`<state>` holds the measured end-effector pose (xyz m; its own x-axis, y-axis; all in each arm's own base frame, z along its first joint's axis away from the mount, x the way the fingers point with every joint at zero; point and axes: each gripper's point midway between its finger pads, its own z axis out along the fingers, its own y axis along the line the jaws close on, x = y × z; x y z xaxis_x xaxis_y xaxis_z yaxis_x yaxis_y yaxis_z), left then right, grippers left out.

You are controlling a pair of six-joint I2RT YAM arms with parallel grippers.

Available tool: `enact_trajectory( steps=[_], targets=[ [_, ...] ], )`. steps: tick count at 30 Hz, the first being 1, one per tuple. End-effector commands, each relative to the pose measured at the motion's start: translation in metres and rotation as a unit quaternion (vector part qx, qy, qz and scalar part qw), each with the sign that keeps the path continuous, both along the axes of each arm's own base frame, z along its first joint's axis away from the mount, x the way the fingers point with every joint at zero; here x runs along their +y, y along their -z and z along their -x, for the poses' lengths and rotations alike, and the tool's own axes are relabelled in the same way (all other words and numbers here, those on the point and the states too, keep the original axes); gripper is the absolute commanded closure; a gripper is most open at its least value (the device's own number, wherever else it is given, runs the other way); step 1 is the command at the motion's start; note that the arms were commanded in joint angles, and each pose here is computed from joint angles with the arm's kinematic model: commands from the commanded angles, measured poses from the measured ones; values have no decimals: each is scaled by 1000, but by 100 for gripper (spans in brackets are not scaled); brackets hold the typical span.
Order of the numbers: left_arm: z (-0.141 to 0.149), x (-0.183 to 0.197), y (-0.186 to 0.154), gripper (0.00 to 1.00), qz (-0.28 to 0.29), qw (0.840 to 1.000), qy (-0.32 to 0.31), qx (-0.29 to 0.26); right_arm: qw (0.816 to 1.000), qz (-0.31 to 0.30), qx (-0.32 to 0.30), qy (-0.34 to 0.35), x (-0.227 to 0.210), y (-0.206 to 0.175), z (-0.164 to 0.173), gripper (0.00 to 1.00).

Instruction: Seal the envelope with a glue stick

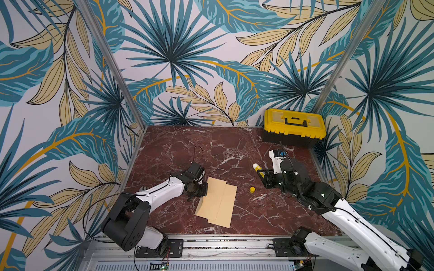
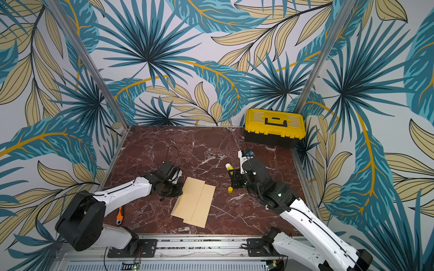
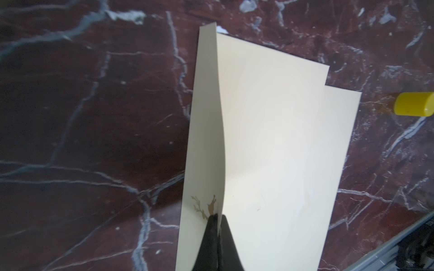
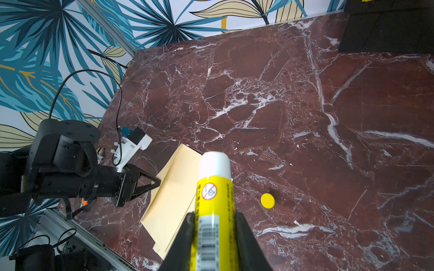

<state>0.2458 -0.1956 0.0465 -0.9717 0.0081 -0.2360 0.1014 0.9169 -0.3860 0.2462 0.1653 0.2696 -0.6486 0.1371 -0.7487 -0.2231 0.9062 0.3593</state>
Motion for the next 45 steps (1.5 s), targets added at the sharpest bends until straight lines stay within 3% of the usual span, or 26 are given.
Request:
enact_trajectory(
  steps=[1, 12, 27, 35, 45],
  targets=[
    [-2, -21, -2, 100, 59, 998, -30, -3, 1000, -10, -15, -3, 1, -10, -2, 100],
    [18, 22, -22, 100, -24, 999, -29, -26, 995, -25, 61, -74, 47, 8, -5, 100],
    [24, 39, 6, 100, 49, 997, -53, -31, 979, -15, 150, -136, 127, 38, -10, 100],
    [24, 36, 1, 100, 84, 994, -45, -54, 956, 41, 236, -172, 163, 68, 7, 100],
    [11, 3, -21, 100, 168, 980, 22, -106, 911, 119, 361, -159, 161, 106, 25, 100]
  ],
)
